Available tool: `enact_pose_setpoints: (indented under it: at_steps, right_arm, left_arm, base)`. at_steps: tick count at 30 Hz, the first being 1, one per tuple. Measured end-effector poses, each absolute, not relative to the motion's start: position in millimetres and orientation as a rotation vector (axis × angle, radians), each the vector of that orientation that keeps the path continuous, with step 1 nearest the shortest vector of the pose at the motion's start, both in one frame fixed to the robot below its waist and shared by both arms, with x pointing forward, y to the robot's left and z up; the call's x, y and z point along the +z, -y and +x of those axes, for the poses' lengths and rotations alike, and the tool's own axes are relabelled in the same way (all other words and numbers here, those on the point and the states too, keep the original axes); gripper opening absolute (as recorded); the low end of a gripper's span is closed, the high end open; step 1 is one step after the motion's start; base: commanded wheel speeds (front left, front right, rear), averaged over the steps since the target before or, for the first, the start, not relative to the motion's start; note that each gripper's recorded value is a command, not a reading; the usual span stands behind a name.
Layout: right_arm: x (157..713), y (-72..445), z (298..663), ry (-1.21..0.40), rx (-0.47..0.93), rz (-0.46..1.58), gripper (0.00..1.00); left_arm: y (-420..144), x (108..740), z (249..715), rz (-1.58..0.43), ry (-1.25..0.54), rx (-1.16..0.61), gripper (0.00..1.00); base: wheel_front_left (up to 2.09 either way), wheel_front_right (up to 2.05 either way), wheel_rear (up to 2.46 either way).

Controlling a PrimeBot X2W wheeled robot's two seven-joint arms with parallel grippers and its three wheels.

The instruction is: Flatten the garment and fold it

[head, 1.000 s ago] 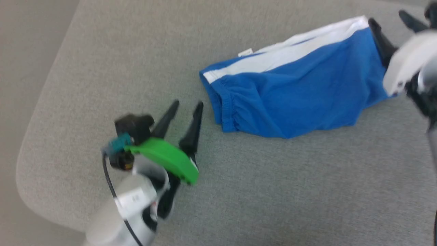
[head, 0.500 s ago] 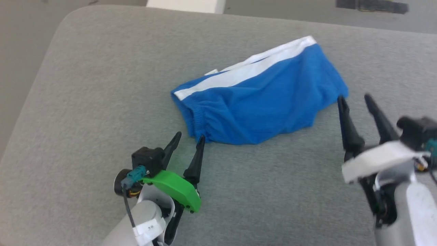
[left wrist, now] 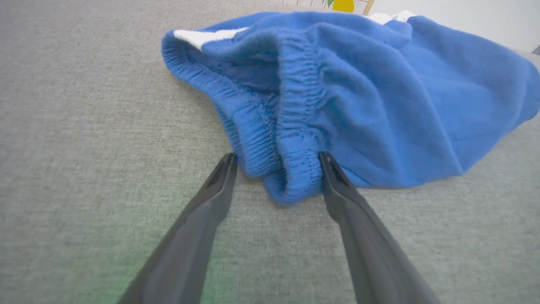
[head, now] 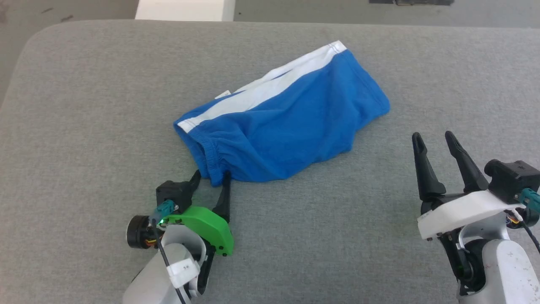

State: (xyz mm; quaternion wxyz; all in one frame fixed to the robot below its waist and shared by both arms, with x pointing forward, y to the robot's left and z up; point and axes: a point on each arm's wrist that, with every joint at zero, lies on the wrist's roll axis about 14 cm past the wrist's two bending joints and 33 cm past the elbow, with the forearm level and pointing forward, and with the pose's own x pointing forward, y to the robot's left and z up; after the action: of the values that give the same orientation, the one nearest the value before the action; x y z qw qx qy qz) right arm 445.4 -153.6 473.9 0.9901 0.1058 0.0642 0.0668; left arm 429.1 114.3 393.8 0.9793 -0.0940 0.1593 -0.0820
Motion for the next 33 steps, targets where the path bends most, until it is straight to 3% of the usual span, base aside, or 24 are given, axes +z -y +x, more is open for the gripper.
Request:
enact_pose_setpoints:
  at_steps: [2,3,4,5,11,24,33]
  right_arm:
    - [473,155,445,-0.132,0.131,0.215,1.00]
    - [472,154,444,-0.134,0.132,0.217,1.00]
    - [471,154,444,-0.137,0.134,0.218,1.00]
    - [469,152,444,-0.143,0.136,0.219,1.00]
    - [446,142,450,-0.255,0.164,0.184,1.00]
    - [415,125,531,-0.509,0.175,0.122,1.00]
    - [370,98,541,-0.761,0.224,0.059,1.00]
  left_arm:
    - [-116,389,431,-0.192,-0.336,-0.152,1.00]
    - [-117,388,432,-0.191,-0.337,-0.150,0.53]
    - [-117,388,434,-0.191,-0.336,-0.148,0.18]
    - [-117,389,436,-0.192,-0.335,-0.146,0.00]
    - [-111,388,435,-0.207,-0.341,-0.169,0.00]
    - [-105,392,439,-0.230,-0.325,-0.211,0.00]
    - [-115,388,437,-0.249,-0.337,-0.179,0.00]
  base:
    - [0.00,0.00,0.00]
    - [0.00,0.00,0.00]
    - [0.00,0.00,0.00]
    - [0.00,0.00,0.00]
    - [0.00,0.00,0.00]
    - [0.00,0.00,0.00]
    - [0.00,0.00,0.00]
